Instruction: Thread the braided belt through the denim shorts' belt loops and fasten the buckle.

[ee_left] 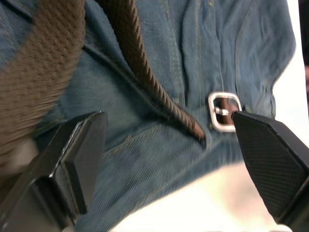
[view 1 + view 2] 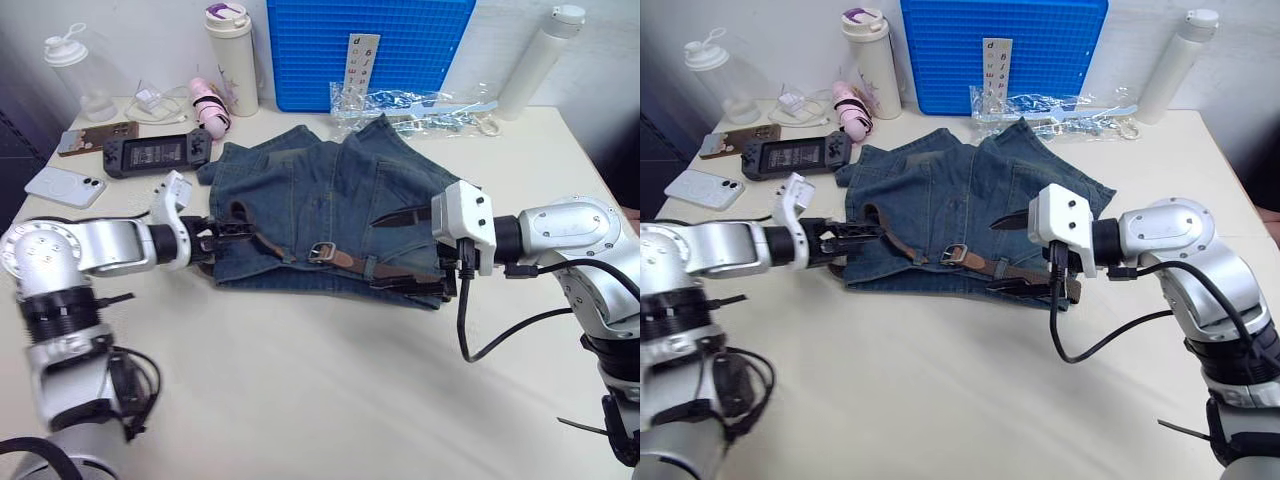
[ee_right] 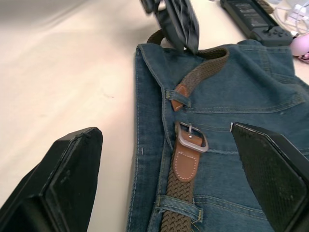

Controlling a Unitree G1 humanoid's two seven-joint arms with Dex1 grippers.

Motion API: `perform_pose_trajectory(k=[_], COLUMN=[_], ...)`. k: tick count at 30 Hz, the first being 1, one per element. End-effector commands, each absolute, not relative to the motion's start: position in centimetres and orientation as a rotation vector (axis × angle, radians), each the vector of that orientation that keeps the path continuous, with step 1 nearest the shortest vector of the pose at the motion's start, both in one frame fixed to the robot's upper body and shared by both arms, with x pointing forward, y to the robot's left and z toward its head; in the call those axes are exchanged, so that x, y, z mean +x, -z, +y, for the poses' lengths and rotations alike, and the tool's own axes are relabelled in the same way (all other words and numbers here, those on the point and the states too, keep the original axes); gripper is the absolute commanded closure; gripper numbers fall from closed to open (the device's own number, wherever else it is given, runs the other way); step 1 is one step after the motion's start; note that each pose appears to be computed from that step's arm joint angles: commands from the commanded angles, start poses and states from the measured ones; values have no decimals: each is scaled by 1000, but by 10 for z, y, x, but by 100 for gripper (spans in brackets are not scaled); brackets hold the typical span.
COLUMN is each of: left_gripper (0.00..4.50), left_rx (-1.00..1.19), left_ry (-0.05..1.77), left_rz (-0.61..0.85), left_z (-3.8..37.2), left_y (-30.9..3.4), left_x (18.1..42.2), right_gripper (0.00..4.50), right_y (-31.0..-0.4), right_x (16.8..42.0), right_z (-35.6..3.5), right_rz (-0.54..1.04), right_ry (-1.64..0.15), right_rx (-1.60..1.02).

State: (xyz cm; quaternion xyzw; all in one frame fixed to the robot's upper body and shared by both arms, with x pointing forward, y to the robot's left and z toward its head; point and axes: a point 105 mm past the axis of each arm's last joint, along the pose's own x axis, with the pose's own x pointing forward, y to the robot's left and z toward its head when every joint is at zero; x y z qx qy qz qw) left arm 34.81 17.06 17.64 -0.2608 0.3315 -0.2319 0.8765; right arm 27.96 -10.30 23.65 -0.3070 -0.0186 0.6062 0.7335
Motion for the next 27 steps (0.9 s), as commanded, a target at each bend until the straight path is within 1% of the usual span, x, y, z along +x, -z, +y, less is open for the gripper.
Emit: perform_pose_trajectory(k=[1, 5, 10, 13, 16, 19, 20, 21, 24, 27], left_gripper=[4, 4, 4, 81, 217, 352, 406, 444, 444, 444], left_rx=[-573, -581, -613, -624, -626, -622, -621, -617, -626, -655], left_ry=[436, 398, 358, 350, 345, 342, 337, 329, 304, 305], left_rz=[650, 674, 675, 671, 665, 676, 682, 689, 698, 677], left_z=[168, 157, 153, 154, 155, 154, 154, 155, 156, 155], left_y=[-187, -180, -182, -184, -186, -180, -177, -174, -167, -169], left_x=[354, 359, 367, 369, 370, 367, 366, 366, 364, 364], right_gripper=[0, 0, 0, 0, 0, 0, 0, 0, 0, 0], right_y=[-248, -248, -247, -247, -247, -246, -246, -245, -244, -244], right_x=[272, 270, 270, 270, 271, 272, 272, 273, 274, 275], right_z=[-105, -109, -112, -112, -113, -112, -113, -113, -114, -115], right_rz=[-87, -88, -83, -81, -80, -79, -78, -77, -75, -76], right_ry=[-1305, -1267, -1231, -1214, -1203, -1199, -1197, -1196, -1193, -1192], right_rx=[-699, -698, -698, -701, -701, -702, -704, -707, -714, -718])
